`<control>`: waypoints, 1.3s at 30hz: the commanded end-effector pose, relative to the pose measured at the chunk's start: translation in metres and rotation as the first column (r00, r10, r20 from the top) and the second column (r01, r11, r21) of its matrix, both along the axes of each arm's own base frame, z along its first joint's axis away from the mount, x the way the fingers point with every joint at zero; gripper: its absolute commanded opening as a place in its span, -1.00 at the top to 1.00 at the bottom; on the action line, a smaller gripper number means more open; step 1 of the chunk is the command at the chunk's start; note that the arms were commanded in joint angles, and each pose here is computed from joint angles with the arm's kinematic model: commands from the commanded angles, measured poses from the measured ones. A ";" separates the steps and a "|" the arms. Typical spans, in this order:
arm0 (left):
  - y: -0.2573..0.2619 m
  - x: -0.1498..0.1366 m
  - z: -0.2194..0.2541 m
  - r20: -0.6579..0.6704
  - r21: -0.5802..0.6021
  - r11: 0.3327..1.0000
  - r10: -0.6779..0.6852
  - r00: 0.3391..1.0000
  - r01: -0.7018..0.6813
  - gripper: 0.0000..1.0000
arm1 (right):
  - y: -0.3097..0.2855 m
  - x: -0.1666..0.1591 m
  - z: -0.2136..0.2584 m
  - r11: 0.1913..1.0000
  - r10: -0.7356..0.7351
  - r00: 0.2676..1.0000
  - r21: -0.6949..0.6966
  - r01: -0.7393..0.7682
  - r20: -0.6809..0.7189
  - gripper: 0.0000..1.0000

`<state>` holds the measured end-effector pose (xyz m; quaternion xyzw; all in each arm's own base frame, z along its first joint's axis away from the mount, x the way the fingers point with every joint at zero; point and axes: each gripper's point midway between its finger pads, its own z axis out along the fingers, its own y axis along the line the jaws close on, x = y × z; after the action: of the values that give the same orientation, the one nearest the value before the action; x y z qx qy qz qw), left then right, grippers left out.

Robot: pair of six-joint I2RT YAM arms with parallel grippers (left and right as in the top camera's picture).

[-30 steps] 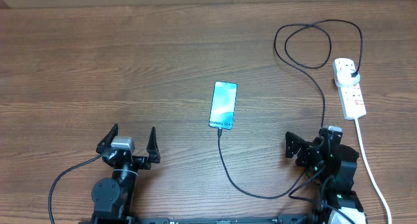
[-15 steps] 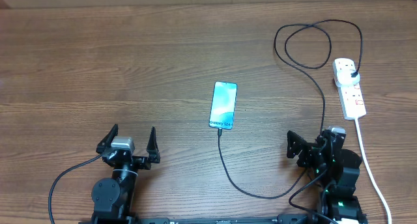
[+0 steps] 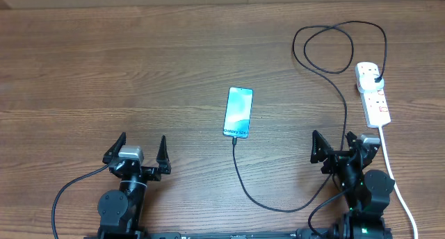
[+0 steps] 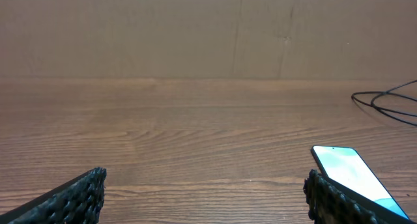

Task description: Plug charger to phone and switch on socket

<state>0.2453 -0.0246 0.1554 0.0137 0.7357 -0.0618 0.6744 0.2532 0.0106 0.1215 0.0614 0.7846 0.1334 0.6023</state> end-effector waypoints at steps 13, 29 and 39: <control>0.003 0.000 0.001 0.009 0.022 1.000 0.011 1.000 -0.011 -0.99 | 0.025 -0.008 0.042 0.996 0.085 0.977 -0.032 -0.080 0.196 -1.00; 0.003 0.000 0.001 0.009 0.022 1.000 0.011 1.000 -0.011 -0.99 | 0.026 -0.011 0.053 0.996 0.088 0.967 -0.036 -0.081 0.241 -1.00; 0.003 0.000 0.001 0.009 0.022 1.000 0.011 1.000 -0.011 -0.99 | 0.026 -0.011 0.053 0.996 0.088 0.967 -0.036 -0.081 0.241 -1.00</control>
<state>0.2453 -0.0246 0.1554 0.0137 0.7357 -0.0618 0.6744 0.2425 0.0363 0.1761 0.0039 0.7100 0.1560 0.6867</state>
